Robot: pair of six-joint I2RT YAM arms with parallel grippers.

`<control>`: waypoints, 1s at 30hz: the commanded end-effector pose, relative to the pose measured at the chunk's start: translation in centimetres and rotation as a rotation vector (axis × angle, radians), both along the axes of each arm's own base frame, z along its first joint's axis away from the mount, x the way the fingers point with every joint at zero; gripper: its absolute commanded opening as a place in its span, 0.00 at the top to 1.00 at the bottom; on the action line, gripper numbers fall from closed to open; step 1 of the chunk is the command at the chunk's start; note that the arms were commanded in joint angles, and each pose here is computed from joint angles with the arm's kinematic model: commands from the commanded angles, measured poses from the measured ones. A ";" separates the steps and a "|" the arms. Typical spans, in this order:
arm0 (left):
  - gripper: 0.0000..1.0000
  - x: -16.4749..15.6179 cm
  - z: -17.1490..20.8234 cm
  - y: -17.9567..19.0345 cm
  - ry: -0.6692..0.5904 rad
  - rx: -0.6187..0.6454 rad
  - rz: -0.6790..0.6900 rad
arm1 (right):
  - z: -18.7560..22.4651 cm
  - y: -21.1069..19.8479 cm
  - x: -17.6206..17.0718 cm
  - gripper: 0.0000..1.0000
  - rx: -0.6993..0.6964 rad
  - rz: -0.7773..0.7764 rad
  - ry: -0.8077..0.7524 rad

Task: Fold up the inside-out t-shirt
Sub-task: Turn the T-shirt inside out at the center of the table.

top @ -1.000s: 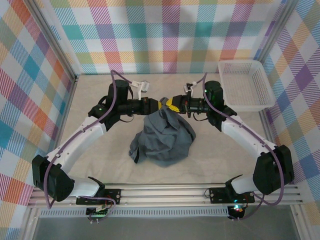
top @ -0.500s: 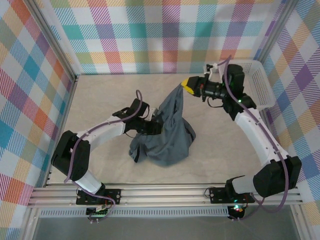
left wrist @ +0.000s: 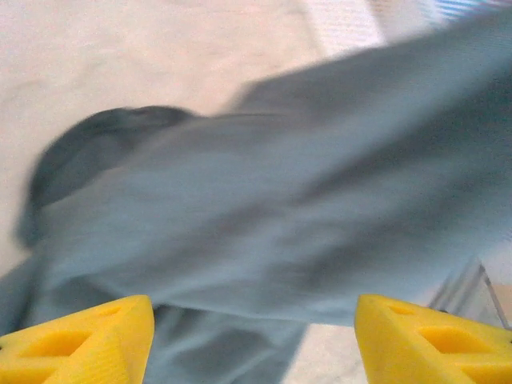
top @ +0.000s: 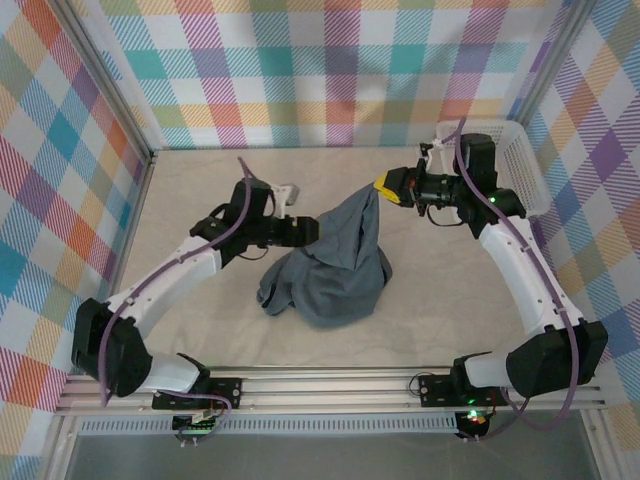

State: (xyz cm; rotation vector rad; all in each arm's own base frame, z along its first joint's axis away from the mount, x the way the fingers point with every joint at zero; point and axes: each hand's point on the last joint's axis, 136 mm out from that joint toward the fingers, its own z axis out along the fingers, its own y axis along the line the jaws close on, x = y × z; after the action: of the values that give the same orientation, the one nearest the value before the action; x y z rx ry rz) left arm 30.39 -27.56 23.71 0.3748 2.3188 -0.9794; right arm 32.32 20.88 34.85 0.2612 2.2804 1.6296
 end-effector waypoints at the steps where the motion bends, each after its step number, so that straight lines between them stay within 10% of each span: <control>1: 0.34 -0.9 4.2 -3.8 -0.116 -0.043 -0.042 | 0.0 0.3 -0.3 1.00 0.006 0.032 -0.013; 9: 0.34 2.4 1.6 -6.3 -0.145 0.133 0.087 | 0.1 0.4 -0.5 1.00 0.002 0.038 -0.012; 16: 1.00 2.9 2.3 -5.7 -0.073 0.046 0.065 | -0.2 0.4 -0.2 1.00 -0.005 0.050 0.014; 22: 1.00 1.6 8.7 -6.2 0.049 -0.439 -0.087 | -6.1 -3.0 3.3 0.97 -0.122 0.009 0.070; 30: 1.00 0.0 8.7 -6.3 0.110 -0.450 -0.149 | -8.7 -4.7 4.9 0.61 -0.242 0.036 0.039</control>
State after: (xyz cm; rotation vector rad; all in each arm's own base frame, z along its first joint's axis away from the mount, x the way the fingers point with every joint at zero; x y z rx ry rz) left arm 32.15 -33.53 30.64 0.2437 2.1410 -1.4891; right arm 38.72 16.44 22.66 0.3395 2.5536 1.4124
